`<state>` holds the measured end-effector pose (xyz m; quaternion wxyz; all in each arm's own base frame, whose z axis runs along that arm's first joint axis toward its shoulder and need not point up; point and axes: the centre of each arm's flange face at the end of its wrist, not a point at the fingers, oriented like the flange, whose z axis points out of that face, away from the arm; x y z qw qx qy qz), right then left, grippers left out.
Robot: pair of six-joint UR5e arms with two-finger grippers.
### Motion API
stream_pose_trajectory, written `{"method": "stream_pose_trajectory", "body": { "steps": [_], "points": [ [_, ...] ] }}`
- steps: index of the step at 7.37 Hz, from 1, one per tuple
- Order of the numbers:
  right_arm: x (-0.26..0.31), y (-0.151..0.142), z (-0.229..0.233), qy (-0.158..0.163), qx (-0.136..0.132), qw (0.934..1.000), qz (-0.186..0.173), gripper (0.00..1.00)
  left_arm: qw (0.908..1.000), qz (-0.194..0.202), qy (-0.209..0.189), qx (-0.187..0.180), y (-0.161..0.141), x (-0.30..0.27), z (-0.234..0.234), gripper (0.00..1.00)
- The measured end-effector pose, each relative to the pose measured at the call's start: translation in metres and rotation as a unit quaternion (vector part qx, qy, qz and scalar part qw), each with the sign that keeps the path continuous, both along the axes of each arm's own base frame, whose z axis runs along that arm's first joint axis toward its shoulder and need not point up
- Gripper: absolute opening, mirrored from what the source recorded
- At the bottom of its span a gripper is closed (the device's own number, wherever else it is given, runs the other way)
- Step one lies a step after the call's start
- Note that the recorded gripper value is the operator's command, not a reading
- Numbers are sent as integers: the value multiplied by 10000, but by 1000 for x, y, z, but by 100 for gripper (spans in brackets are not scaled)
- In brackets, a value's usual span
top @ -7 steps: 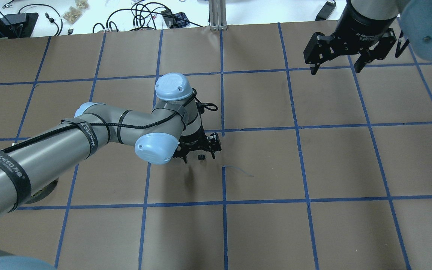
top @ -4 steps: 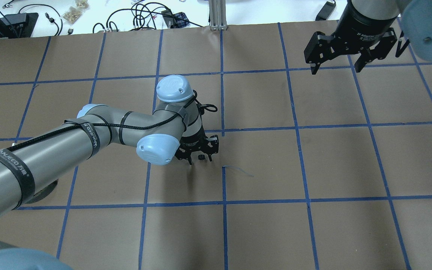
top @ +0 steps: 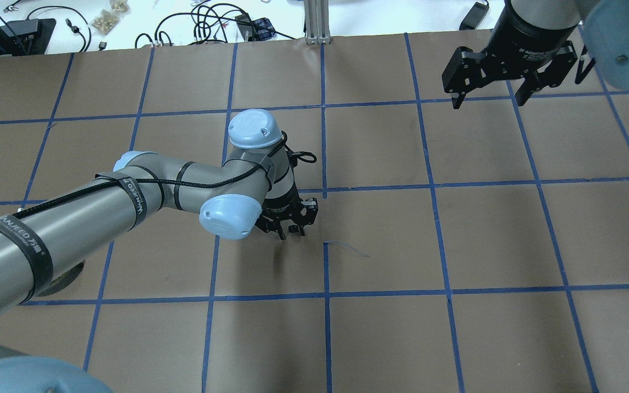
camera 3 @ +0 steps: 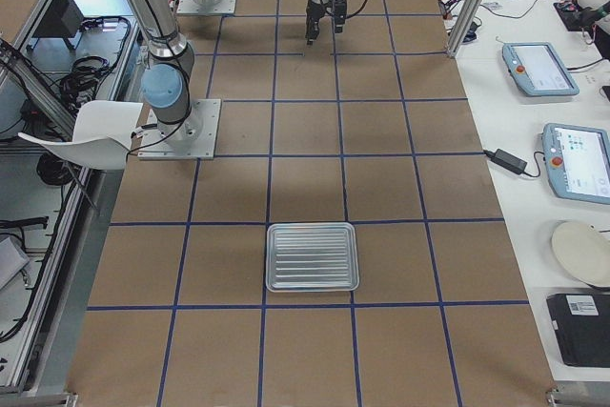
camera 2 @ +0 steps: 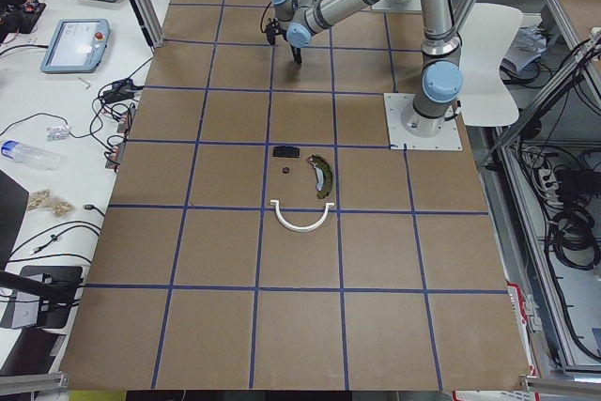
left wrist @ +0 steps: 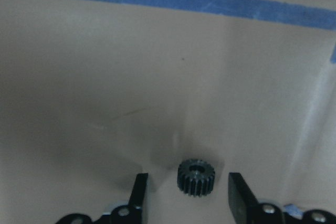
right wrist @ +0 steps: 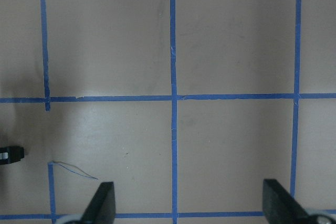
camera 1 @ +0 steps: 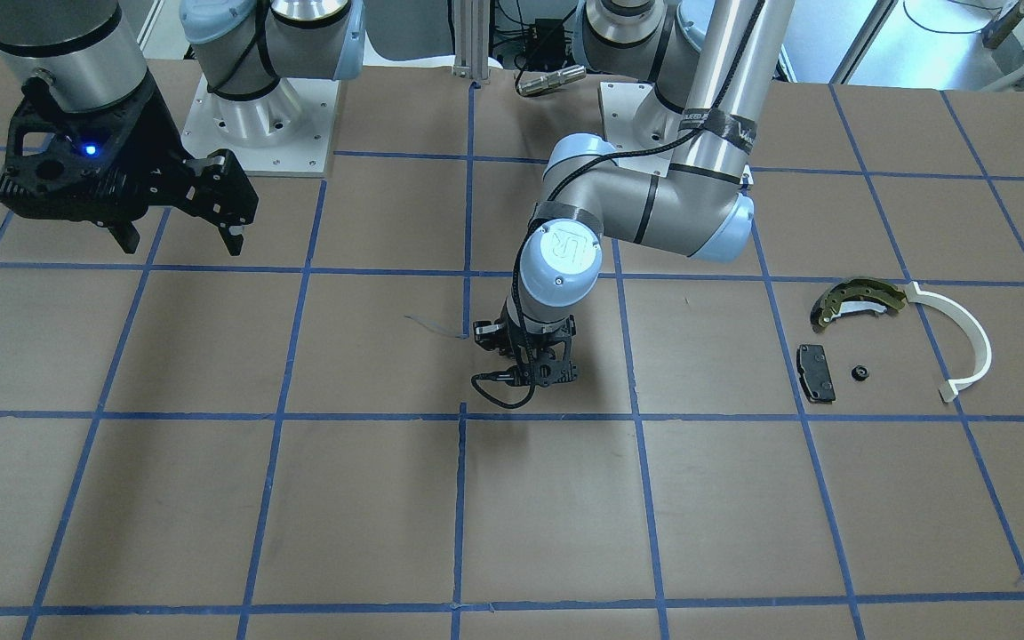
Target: Place bearing gear from tray to pile
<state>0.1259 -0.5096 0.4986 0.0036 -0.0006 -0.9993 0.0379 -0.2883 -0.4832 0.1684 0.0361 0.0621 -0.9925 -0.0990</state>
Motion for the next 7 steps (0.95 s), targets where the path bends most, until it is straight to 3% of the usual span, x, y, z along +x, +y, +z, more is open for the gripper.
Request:
{"method": "stream_pose_trajectory", "body": {
  "steps": [2,4,5,7],
  "points": [
    [0,0,0,0,6,10000,-2,100,9999,41,29,-109,-10,2,10,0],
    [0,0,0,0,8,10000,-2,100,9993,259,49,-281,-50,28,52,0],
    [0,0,0,0,8,10000,-2,100,9989,374,40,-268,-79,62,80,0],
    [0,0,0,0,6,10000,-2,100,9996,129,-215,-105,-120,167,115,0]
  ]
}}
